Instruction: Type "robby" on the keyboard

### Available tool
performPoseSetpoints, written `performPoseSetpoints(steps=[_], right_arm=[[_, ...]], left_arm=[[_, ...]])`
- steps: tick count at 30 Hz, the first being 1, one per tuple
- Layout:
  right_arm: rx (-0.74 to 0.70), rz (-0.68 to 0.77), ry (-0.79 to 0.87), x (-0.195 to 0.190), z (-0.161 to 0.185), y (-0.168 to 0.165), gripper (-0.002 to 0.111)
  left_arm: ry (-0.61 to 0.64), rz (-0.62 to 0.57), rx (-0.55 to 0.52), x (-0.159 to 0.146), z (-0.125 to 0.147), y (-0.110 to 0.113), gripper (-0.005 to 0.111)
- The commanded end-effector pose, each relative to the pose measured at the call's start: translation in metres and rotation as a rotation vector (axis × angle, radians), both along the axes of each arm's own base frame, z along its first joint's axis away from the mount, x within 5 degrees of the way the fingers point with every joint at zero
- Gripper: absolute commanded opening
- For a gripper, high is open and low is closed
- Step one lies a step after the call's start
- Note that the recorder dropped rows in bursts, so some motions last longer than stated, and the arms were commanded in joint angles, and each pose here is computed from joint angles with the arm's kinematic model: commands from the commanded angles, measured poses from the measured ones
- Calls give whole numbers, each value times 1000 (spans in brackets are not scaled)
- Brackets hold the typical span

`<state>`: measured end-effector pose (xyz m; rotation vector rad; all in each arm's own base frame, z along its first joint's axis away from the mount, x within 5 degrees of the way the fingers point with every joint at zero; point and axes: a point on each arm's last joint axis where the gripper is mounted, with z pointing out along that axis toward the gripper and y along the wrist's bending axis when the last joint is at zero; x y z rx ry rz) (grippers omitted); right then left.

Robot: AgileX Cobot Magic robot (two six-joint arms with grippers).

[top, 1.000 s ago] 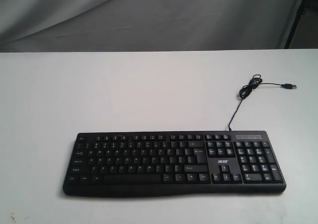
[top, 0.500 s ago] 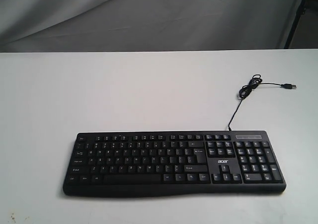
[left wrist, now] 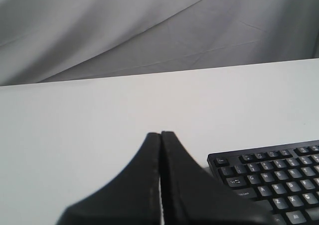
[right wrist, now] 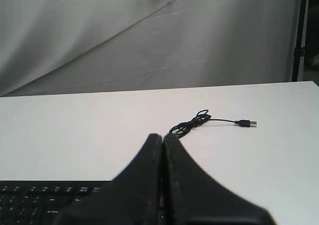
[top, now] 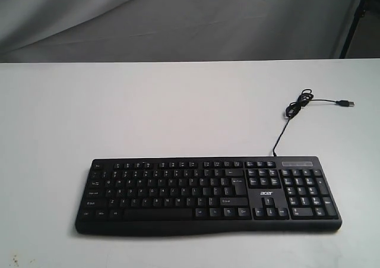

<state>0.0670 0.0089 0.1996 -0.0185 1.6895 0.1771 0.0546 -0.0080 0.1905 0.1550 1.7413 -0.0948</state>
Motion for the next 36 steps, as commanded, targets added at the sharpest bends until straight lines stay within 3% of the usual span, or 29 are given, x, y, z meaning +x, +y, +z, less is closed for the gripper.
performPoseSetpoints(steps=[1,36], right_arm=[[-13,-6,8,0,-2,0,0],[-13,-6,8,0,-2,0,0]], left_arm=[[-7,-6,1,0,-1,0,0],[-7,-6,1,0,-1,0,0]])
